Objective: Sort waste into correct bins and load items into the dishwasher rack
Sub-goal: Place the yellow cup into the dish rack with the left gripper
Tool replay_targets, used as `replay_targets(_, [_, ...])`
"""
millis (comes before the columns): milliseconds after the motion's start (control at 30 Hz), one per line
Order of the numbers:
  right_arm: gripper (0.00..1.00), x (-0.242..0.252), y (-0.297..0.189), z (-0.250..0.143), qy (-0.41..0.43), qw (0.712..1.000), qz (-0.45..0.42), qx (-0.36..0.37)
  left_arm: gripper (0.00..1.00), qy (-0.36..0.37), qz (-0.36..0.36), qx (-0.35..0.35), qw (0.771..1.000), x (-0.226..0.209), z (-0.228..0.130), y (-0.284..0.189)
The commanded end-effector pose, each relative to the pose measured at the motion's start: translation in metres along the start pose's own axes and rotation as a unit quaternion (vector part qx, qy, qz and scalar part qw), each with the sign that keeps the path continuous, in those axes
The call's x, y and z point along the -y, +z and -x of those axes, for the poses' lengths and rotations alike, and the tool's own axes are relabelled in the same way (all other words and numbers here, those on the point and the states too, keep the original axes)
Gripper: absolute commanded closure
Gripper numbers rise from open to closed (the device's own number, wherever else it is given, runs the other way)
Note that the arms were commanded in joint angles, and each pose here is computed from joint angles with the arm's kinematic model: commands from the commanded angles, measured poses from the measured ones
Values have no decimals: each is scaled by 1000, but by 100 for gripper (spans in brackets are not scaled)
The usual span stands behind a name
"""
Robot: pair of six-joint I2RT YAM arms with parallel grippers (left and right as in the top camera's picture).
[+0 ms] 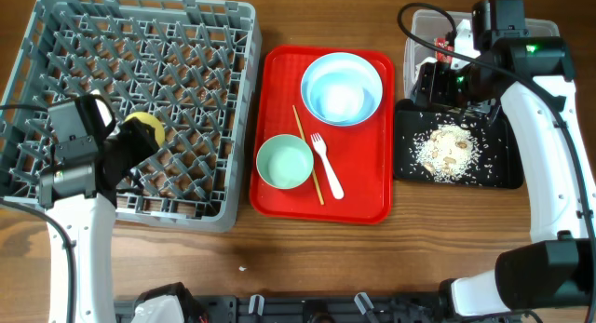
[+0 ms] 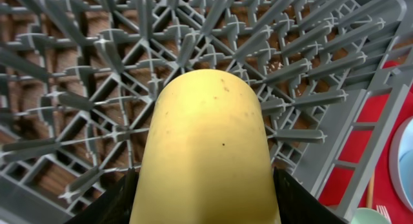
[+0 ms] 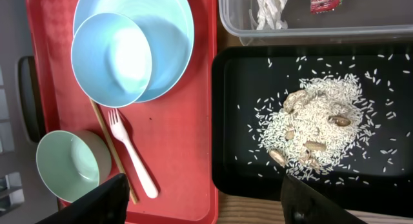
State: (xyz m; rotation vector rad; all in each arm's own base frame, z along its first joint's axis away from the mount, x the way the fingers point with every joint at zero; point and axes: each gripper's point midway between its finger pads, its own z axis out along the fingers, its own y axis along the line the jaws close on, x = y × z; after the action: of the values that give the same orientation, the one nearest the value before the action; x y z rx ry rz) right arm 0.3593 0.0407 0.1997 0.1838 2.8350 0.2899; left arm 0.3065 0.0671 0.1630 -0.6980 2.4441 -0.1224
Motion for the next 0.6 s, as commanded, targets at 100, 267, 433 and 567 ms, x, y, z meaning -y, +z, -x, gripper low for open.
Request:
replay_targets(100, [24,-2,-15,6,-7,1000,-2,24,74,3,-7,-28,1000,2,-2,19])
replay_targets(267, [24,-1,-15,6,-6,1000,-3,23,56,1,-1,-47,999,-1,-3,44])
replay_targets(433, [24,-1,-15,3,-6,1000,-4,18,0,2,-12,-33,999,4,7,51])
replay_targets(567, [22,-1,-15,3,-6,1000,-4,18,0,6,-43,-2,999,20,26,25])
